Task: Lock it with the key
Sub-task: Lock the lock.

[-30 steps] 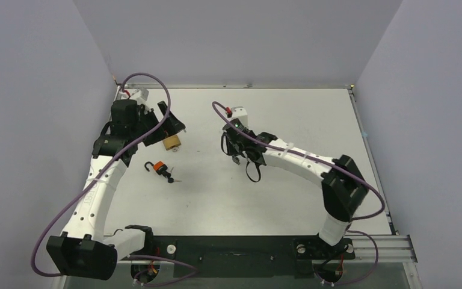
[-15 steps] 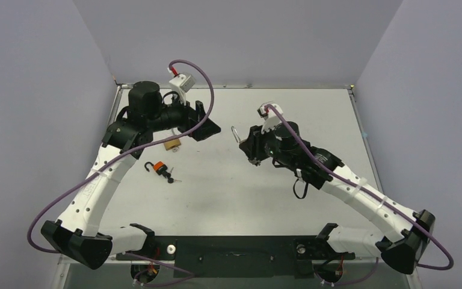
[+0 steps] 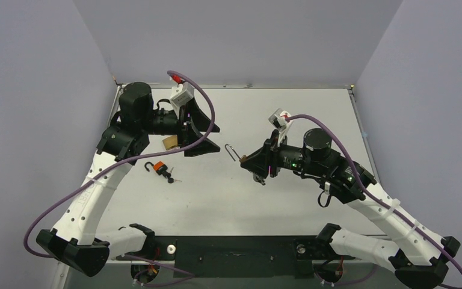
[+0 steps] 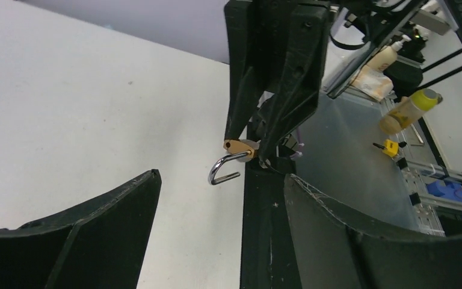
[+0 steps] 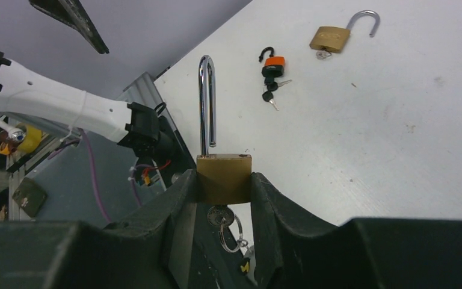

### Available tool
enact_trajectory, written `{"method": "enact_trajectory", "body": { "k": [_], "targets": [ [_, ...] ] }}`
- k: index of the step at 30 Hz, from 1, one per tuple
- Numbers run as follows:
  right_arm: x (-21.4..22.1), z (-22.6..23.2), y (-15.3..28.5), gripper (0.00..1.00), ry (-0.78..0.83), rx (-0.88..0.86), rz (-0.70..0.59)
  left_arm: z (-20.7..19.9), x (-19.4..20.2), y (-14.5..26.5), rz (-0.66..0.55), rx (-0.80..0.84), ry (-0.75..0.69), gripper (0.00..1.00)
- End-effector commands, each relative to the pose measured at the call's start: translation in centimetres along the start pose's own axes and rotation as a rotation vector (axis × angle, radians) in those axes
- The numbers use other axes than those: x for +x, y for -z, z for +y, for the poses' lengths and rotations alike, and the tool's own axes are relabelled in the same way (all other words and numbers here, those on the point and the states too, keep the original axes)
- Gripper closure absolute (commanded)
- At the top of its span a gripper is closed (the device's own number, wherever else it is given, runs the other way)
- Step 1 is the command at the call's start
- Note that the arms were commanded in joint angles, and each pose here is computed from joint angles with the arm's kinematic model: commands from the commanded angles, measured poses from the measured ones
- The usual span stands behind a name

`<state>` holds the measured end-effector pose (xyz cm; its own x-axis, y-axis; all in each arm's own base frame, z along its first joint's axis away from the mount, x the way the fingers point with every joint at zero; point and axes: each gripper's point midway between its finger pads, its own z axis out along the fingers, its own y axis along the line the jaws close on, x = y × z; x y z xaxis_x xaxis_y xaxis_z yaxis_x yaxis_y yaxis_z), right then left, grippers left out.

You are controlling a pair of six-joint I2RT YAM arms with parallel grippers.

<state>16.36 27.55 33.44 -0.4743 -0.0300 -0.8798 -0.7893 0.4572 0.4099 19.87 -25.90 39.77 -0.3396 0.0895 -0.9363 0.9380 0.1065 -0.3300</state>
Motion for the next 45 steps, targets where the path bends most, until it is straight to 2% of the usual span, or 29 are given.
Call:
{"method": "enact_trajectory", "body": {
  "k": [1, 11, 28, 37, 45],
  "targets": [
    [-2.9, 3.2, 1.8, 1.00, 0.022, -0.120, -0.075, -4.2, -1.6, 0.5, -0.056, 0.202, -0.096, 0.30],
    [-3.8, 4.8, 2.1, 1.00, 0.034, -0.173, -0.099, -4.5, -0.8, 0.5, -0.042, 0.231, -0.070, 0.44],
    [-4.3, 5.6, 0.2, 1.00, 0.020, -0.228, -0.078, -5.2, 0.3, -0.1, -0.020, 0.261, -0.047, 0.53],
    [-4.2, 4.9, -0.3, 1.00, 0.014, -0.197, -0.078, -4.8, 1.0, -0.3, -0.005, 0.251, -0.036, 0.66],
    [-4.1, 4.6, -0.3, 1.00, 0.017, -0.181, -0.075, -4.5, 1.3, -0.3, 0.007, 0.235, -0.035, 0.69]
  ]
}}
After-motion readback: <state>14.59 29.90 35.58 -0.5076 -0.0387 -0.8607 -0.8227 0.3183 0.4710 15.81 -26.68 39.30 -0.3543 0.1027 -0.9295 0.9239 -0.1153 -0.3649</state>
